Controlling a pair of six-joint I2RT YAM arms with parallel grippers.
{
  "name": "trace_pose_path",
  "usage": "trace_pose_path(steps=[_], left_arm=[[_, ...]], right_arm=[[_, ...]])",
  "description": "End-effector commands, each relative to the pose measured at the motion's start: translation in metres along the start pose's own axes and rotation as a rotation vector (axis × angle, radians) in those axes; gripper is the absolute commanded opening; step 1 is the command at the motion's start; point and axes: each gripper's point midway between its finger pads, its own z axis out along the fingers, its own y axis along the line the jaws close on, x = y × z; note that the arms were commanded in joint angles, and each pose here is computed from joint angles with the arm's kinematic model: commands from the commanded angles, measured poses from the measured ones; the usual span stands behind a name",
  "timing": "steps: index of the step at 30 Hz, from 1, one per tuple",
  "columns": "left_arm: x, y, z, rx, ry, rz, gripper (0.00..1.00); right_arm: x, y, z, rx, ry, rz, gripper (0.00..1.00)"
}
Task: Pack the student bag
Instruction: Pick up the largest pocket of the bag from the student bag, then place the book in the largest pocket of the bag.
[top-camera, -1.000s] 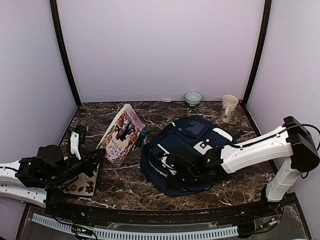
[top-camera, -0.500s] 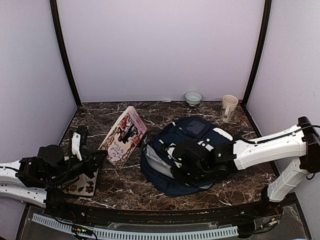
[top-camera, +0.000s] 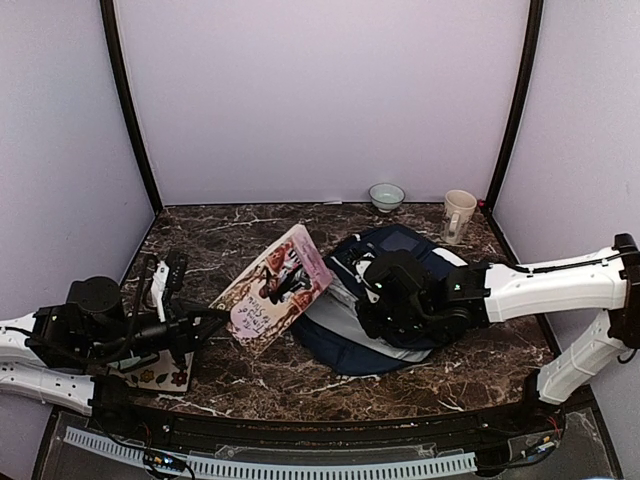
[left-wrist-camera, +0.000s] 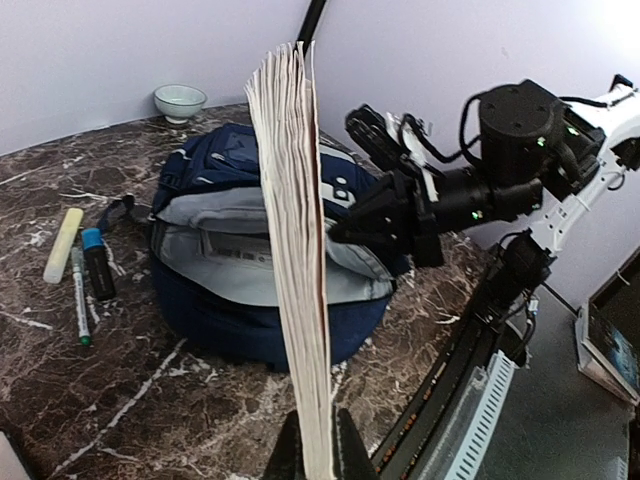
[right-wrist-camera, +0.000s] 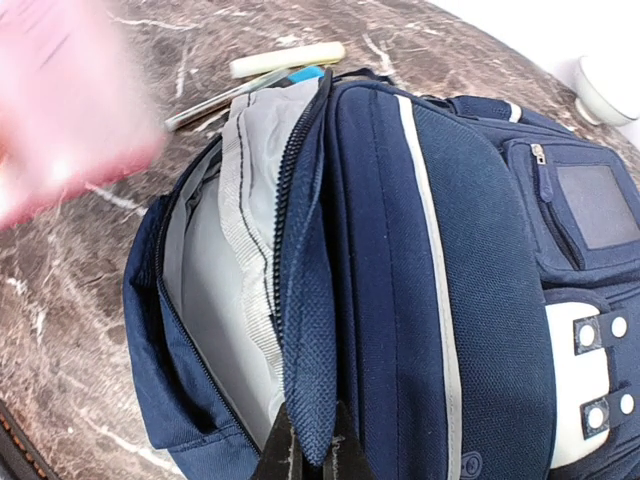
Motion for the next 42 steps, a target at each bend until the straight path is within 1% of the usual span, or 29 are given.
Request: trace_pose_path(steps=[1,4,9,19,24,26,31,34,42], left_arm=[[-0.013,-0.036,-0.013,0.191,0.007,0.022,0.00],[-0.008,-0.042,-0.012,0.223,0.029,0.040,0.00],[-0.001,-0.045,-0.004,0.228,0.059,0.050,0.00],[0.042,-0.059,0.036,0.254,0.225,0.077,0.00],[0.048,-0.047,0.059,0.151,0.227,0.050,0.00],[0.046,-0.042,0.065,0.110,0.204,0.020,0.00],[0.041,-0.042,0.076,0.104,0.136,-0.020,0.00],[0.043,-0.031,0.085,0.058,0.131,-0.046,0.00],[0.056,-0.009,0.113,0.076,0.140,-0.179,0.00]], right_arm=[[-0.054,-0.026,-0.020,0.074,-0.170,0.077,0.00],[-0.064,-0.029,-0.027,0.073,-0.194,0.085,0.00],[-0.076,-0.031,-0.040,0.060,-0.233,0.098,0.00],[-0.081,-0.033,-0.053,0.043,-0.261,0.106,0.00],[-0.080,-0.029,-0.054,0.013,-0.257,0.114,0.00],[-0.081,-0.026,-0.055,-0.008,-0.258,0.117,0.00],[-0.081,-0.019,-0.063,-0.073,-0.276,0.124,0.00],[-0.080,-0.014,-0.067,-0.110,-0.284,0.124,0.00],[-0.072,-0.001,-0.071,-0.197,-0.279,0.111,0.00]])
